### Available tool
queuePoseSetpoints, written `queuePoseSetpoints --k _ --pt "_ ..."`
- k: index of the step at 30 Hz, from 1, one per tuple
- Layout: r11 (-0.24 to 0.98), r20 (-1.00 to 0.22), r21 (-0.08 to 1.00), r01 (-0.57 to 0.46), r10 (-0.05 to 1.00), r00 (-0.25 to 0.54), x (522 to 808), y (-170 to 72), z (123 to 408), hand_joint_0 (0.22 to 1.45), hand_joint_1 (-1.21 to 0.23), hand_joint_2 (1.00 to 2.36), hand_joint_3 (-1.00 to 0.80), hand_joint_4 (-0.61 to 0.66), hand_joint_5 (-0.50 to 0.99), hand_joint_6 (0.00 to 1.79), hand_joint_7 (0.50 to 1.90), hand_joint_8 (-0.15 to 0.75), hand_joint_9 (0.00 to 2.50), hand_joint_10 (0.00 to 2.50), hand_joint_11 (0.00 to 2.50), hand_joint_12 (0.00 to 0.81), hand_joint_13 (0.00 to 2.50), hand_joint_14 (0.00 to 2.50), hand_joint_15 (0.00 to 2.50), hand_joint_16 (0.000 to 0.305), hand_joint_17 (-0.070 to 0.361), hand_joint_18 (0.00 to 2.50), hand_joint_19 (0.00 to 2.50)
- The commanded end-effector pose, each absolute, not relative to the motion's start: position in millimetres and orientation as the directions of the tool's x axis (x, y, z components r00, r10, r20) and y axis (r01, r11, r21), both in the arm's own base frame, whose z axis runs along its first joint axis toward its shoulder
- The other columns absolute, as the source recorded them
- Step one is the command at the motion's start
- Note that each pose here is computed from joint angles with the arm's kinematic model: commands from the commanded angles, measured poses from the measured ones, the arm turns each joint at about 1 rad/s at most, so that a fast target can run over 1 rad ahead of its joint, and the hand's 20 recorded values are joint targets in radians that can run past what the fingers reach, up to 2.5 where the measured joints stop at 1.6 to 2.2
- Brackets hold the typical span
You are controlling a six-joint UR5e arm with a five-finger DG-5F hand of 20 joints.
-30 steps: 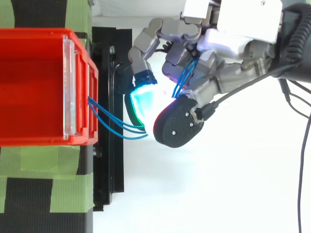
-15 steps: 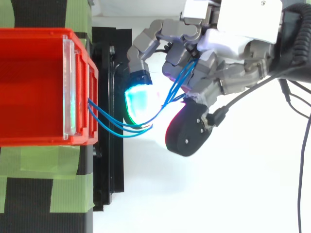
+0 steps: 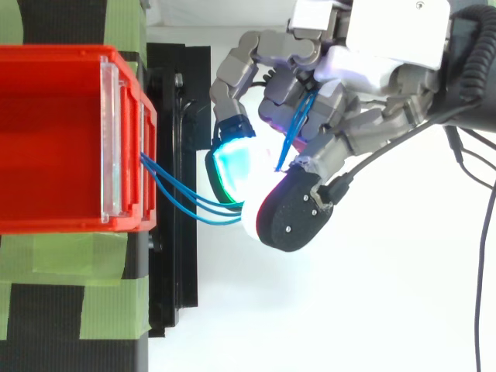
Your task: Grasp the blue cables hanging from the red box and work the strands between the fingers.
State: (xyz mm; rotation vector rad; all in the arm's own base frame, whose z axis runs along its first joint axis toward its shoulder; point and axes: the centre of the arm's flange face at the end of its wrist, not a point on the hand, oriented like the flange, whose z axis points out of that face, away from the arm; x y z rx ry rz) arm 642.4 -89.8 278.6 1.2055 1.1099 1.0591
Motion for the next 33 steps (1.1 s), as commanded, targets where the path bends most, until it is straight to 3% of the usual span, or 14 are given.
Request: queuePoseSetpoints --k 1,7,15,33 --pt "0.072 -0.068 0.997 -0.022 0.986 0.152 642.4 -89.5 278.6 0.96 -0.65 1.0 -1.0 0.24 -0.21 1.5 0.88 0.481 1.31 2.5 2.5 0.598 1.75 2.5 1.54 0.228 0.171 2.46 0.84" --pt "0.074 -0.069 0.997 -0.022 0.986 0.152 642.4 -89.5 278.6 0.92 -0.49 1.0 -1.0 0.25 -0.15 1.59 0.9 0.481 1.31 2.5 2.5 0.598 1.75 2.5 1.54 0.228 0.171 2.46 0.84" --pt "0.073 -0.069 0.997 -0.023 0.986 0.152 642.5 -89.5 278.7 0.91 -0.46 1.0 -1.0 0.25 -0.08 1.61 0.92 0.481 1.31 2.5 2.5 0.598 1.75 2.5 1.54 0.228 0.171 2.46 0.84" --pt "0.073 -0.069 0.997 -0.023 0.986 0.152 642.5 -89.5 278.7 0.9 -0.41 1.0 -1.0 0.28 0.17 1.36 1.09 0.481 1.31 2.5 2.5 0.598 1.75 2.5 1.54 0.228 0.171 2.46 0.84"
